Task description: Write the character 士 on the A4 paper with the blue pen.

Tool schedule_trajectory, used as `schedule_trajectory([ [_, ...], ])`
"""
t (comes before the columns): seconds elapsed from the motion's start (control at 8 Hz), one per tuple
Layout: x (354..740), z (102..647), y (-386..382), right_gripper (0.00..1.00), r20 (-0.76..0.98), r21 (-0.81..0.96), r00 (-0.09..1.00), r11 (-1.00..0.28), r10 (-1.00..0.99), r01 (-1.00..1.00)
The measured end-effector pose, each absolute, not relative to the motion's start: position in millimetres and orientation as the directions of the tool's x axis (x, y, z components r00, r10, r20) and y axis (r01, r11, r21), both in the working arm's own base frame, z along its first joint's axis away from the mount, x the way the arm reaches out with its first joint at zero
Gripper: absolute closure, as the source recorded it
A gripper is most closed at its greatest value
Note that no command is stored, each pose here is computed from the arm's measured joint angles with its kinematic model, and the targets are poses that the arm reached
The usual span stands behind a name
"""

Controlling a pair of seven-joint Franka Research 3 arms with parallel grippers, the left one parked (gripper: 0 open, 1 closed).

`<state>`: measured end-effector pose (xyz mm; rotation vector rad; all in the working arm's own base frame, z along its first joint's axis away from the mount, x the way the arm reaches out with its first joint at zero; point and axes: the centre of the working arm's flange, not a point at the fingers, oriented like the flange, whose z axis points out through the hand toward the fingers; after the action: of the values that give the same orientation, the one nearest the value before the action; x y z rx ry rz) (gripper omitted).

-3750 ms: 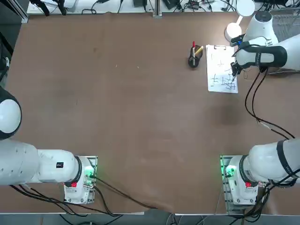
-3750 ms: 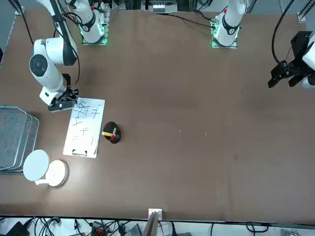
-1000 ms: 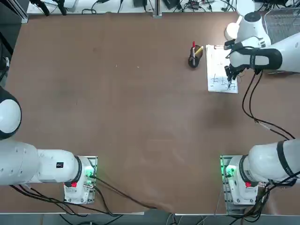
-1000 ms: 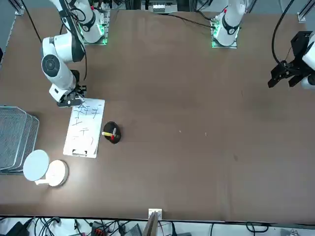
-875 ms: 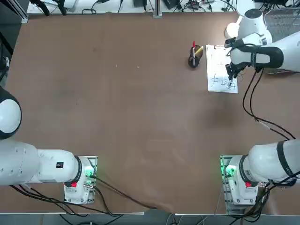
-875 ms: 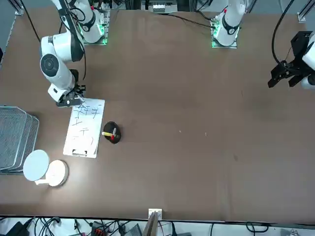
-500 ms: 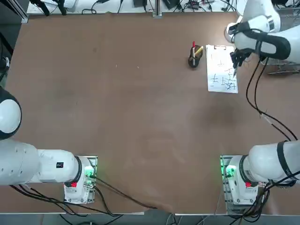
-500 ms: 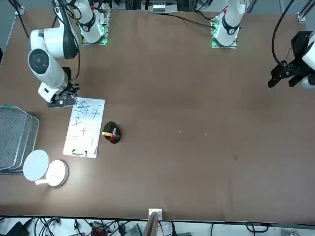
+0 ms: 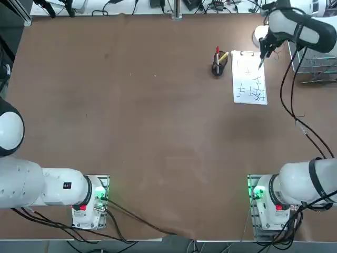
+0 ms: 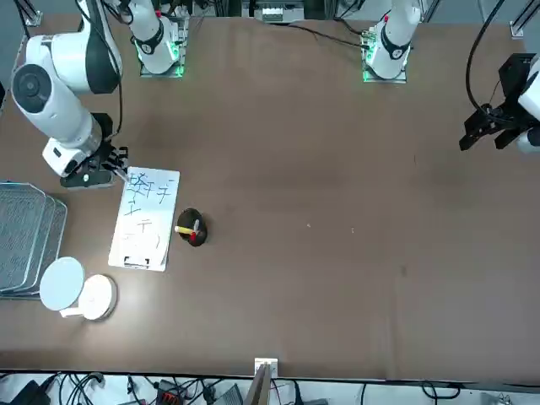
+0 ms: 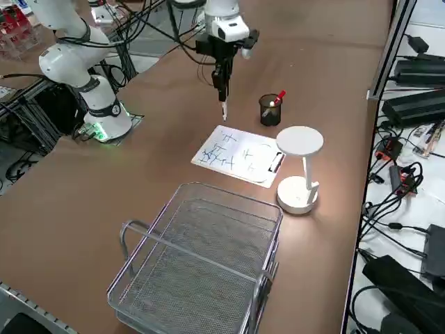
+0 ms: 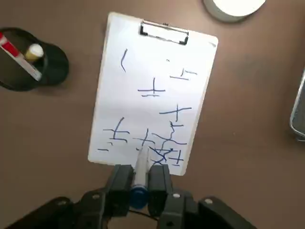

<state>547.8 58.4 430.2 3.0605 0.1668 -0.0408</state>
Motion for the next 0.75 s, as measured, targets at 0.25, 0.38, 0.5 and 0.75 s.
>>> schedule_trajectory([
  [0.25,558.7,456.9,65.8,0.79,0.027,0.062,0.996,-0.995,0.085,0.083],
  [0.38,562.7,468.9,72.9,0.79,0.053,0.056,0.997,-0.997,0.061,0.058],
  [0.5,566.5,481.0,83.8,0.79,0.081,0.048,0.996,-0.999,0.029,0.025],
  [0.75,575.0,499.8,107.1,0.79,0.123,0.026,0.992,-0.999,-0.024,-0.027],
])
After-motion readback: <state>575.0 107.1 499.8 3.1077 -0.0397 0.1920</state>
